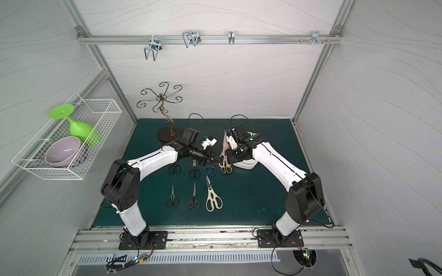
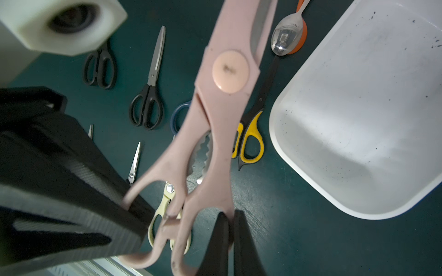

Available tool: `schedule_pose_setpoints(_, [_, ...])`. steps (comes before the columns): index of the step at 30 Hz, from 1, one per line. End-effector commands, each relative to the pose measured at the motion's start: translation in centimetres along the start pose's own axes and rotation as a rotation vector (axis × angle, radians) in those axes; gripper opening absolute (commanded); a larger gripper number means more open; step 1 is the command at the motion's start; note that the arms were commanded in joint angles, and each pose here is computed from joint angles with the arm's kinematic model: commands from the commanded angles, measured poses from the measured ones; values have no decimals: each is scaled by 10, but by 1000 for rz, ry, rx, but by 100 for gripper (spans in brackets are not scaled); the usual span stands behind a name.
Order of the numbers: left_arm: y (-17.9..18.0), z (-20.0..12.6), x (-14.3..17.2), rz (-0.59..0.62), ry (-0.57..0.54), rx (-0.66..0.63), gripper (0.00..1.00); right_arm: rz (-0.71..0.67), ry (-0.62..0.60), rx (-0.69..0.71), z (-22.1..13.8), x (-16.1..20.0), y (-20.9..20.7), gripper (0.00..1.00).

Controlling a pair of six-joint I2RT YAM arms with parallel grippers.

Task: Take the scissors out of the storage box
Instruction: Pick up the scissors from the storage box, then place the scissors at the center of the board.

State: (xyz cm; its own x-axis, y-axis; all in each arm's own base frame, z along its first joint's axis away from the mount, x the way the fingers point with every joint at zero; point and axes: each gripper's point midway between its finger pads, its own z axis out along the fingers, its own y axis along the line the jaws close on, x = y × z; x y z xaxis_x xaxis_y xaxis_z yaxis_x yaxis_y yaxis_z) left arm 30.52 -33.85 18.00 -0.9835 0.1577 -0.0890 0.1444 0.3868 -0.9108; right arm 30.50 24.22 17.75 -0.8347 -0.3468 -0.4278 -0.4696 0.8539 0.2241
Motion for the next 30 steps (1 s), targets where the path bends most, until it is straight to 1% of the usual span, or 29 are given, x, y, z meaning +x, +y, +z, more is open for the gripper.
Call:
schedule_pose_setpoints(1, [-12,0,-4,57,-15,30,5,5,-32,-33,-9,-3,8,11])
schedule_pose_setpoints(2, [-13,0,-4,57,-17,29,5,7,-37,-34,-9,-5,8,16])
schedule_pose_setpoints(4, [-13,-1,-4,59,-21,25,5,15,-47,-24,-10,-7,7,30])
schedule_pose_setpoints(7, [-12,-2,-2,61,-23,13,5,28,-72,1,-17,-13,0,37])
schedule_pose_setpoints(9, [-10,-2,0,55,-20,5,5,57,-104,19,-27,-19,-11,39])
schedule_pose_setpoints(12, [-3,-2,6,29,-21,-16,6,142,-159,33,-43,-25,-34,40])
schedule_pose_setpoints(16, [2,4,24,-8,-16,-41,7,257,-223,44,-58,-26,-62,40])
schedule_pose_setpoints(20, [6,19,52,-56,12,-60,8,286,-244,14,-59,-22,-63,41])
schedule_pose_setpoints(27, [14,42,121,-134,148,-144,8,301,-248,-69,-58,-10,-50,41])
schedule_pose_setpoints(30, [19,44,141,-166,154,-177,8,305,-259,-93,-62,-3,-45,41])
